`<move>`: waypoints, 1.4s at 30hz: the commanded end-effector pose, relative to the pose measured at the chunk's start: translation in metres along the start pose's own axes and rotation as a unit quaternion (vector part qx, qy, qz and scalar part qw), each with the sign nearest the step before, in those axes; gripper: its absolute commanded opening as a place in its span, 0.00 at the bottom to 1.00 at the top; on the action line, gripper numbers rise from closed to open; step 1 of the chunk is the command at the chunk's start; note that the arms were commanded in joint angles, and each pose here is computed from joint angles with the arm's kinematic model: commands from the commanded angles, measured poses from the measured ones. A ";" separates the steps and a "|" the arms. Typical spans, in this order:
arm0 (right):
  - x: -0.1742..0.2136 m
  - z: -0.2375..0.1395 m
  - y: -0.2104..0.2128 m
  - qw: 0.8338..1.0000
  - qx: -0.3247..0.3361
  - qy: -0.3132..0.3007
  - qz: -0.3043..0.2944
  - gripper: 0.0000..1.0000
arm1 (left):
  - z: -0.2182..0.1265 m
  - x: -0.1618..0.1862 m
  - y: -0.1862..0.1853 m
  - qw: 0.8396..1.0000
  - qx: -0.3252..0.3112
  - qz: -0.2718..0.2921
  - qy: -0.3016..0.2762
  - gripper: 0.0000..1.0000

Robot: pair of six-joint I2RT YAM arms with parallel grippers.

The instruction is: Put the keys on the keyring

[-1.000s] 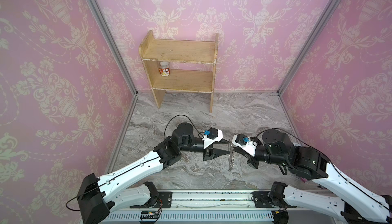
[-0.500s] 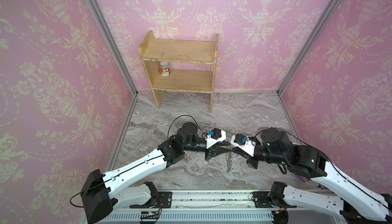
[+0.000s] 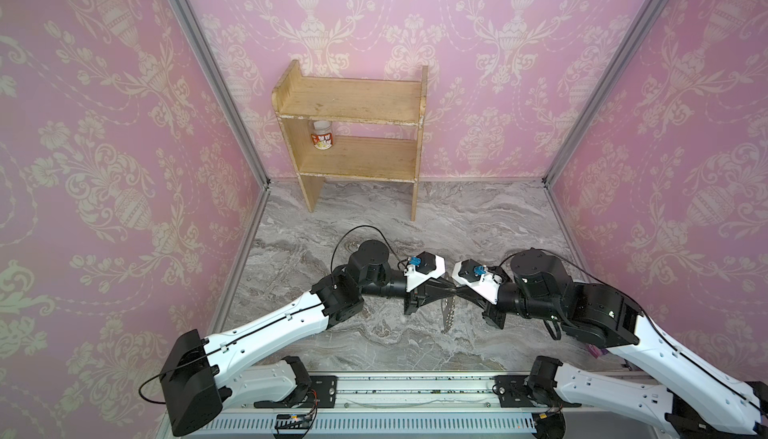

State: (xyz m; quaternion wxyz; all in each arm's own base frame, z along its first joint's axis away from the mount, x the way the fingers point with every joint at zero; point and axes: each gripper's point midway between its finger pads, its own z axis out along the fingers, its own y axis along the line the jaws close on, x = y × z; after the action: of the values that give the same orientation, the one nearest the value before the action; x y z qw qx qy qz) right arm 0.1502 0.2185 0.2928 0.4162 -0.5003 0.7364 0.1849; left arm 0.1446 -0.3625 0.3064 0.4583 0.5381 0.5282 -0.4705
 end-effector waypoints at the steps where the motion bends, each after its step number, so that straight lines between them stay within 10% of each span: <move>1: -0.011 -0.003 -0.006 1.000 0.010 -0.017 0.009 0.00 | -0.001 -0.015 0.000 1.000 -0.006 0.014 -0.016 0.30; 11: -0.010 -0.002 -0.007 1.000 0.011 -0.011 0.015 0.00 | -0.003 -0.014 0.006 0.999 -0.037 0.030 -0.008 0.32; 21: -0.014 -0.002 -0.007 1.000 0.008 -0.018 0.014 0.00 | 0.002 -0.010 0.003 0.999 -0.027 0.032 -0.003 0.07; 35: -0.017 -0.005 -0.007 1.000 0.006 -0.025 0.018 0.00 | 0.005 -0.003 0.001 0.999 -0.022 0.030 0.007 0.19; 42: -0.018 -0.005 -0.007 0.999 0.006 -0.027 0.017 0.00 | 0.005 -0.001 0.003 0.999 -0.027 0.032 0.010 0.09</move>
State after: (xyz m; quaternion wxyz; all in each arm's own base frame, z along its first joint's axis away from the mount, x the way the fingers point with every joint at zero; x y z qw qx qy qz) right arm 0.1540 0.2189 0.2899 0.4103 -0.4963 0.7427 0.1837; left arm 0.1493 -0.3658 0.3049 0.4821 0.5399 0.5311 -0.4404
